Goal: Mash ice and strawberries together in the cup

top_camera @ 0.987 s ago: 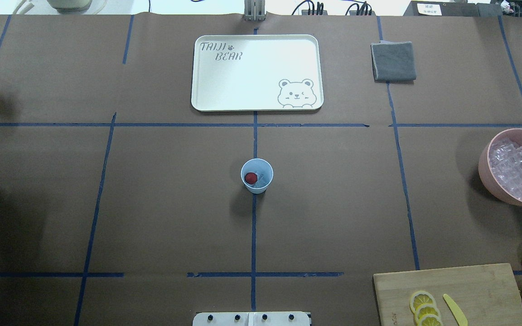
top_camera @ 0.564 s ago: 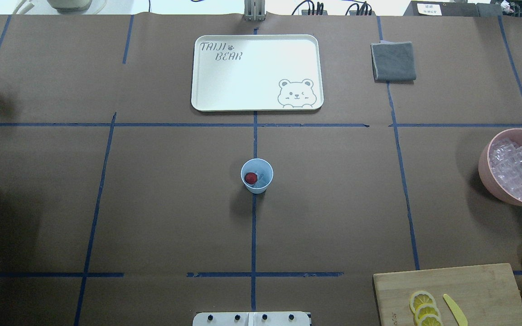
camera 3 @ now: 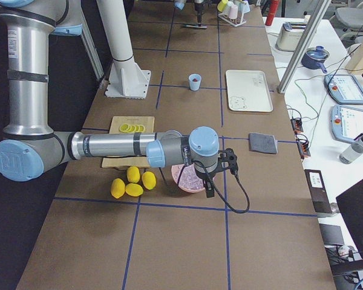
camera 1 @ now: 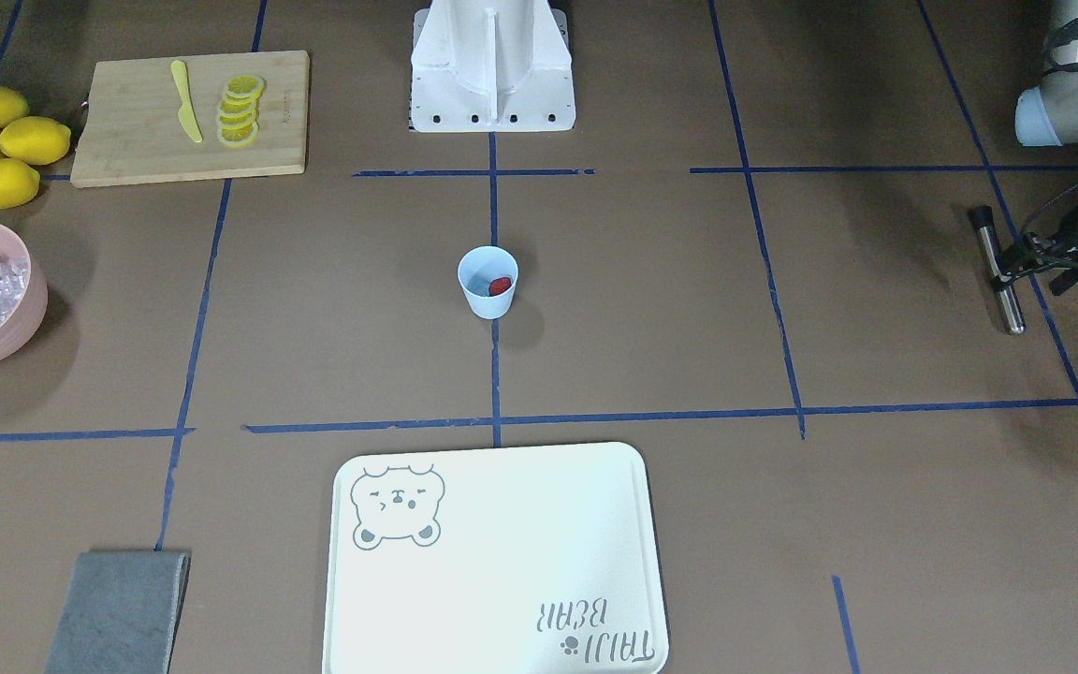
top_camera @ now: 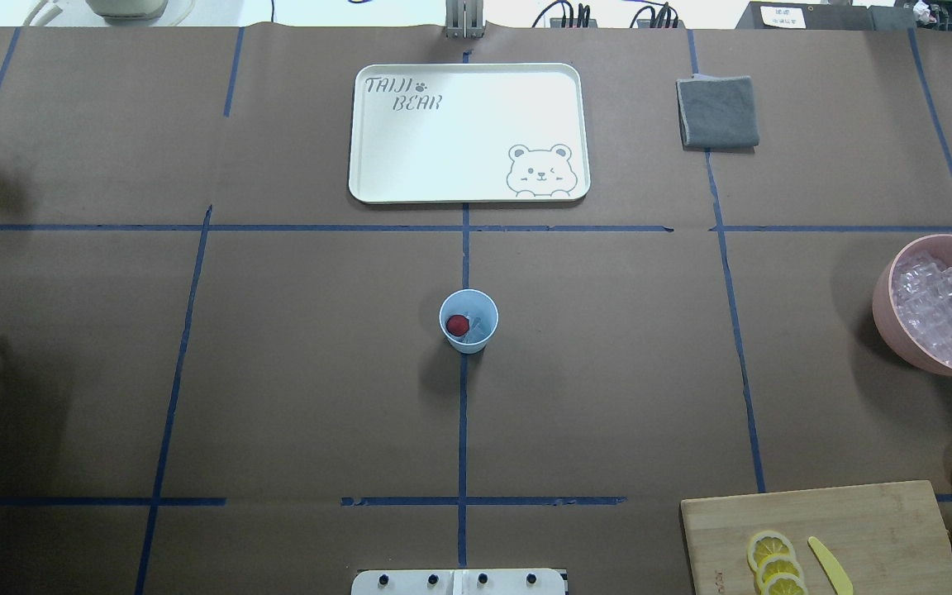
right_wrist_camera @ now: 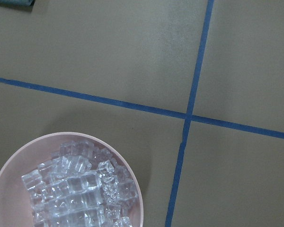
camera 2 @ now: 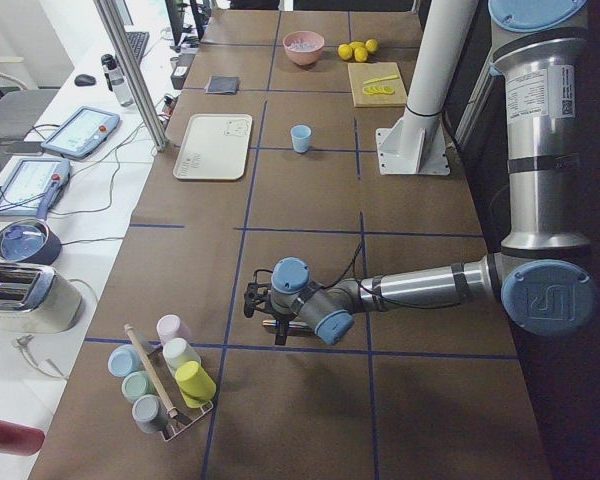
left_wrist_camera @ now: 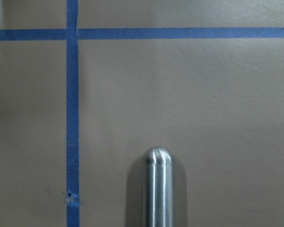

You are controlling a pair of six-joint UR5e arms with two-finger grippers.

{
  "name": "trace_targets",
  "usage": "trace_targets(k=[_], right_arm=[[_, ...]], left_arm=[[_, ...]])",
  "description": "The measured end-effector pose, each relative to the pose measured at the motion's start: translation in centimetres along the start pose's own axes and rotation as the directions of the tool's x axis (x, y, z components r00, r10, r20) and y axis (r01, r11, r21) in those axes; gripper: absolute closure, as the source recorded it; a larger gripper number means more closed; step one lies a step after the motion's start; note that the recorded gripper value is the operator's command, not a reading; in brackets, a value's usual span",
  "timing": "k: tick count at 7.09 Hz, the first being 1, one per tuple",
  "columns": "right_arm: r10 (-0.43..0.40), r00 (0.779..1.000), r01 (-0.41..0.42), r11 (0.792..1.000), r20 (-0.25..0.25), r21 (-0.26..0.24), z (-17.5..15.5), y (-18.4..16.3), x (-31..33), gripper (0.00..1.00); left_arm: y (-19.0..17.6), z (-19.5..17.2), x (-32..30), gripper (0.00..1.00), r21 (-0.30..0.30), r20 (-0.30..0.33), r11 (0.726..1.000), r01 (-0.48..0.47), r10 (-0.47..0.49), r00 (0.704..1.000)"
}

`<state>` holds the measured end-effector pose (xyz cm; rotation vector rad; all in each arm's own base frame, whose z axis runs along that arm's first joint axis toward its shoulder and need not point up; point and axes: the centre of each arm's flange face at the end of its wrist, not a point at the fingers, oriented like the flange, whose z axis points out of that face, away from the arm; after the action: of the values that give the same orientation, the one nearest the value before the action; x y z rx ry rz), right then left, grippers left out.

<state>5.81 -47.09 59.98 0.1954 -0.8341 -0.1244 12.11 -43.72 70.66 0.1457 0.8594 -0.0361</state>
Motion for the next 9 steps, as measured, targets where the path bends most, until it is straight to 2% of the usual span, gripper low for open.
trace_targets(k=[2,4,7,9], right_arm=[[0.009,1.0,-0.009,1.0,-0.002,0.006,-0.3,-0.5,-0.3,0.01],[0.011,1.0,-0.011,1.0,-0.005,0.006,-0.3,-0.6,-0.2,0.01],[0.016,1.0,-0.016,1.0,-0.006,0.001,-0.1,-0.6,0.0,0.01],[0.017,1.0,-0.017,1.0,-0.005,0.0,0.0,-0.5,0.1,0.01]], left_arm=[[-0.3,-1.2,-1.2,0.0,-0.035,-0.022,0.999,-0.016,0.016,1.0],[-1.7,-4.5,-3.8,0.0,-0.06,-0.029,0.996,-0.061,0.059,0.998],[-3.8,-10.7,-5.5,0.0,-0.112,0.004,0.989,-0.091,0.092,0.996],[-5.4,-14.6,-7.0,0.0,-0.153,0.021,0.987,-0.049,0.053,0.998]])
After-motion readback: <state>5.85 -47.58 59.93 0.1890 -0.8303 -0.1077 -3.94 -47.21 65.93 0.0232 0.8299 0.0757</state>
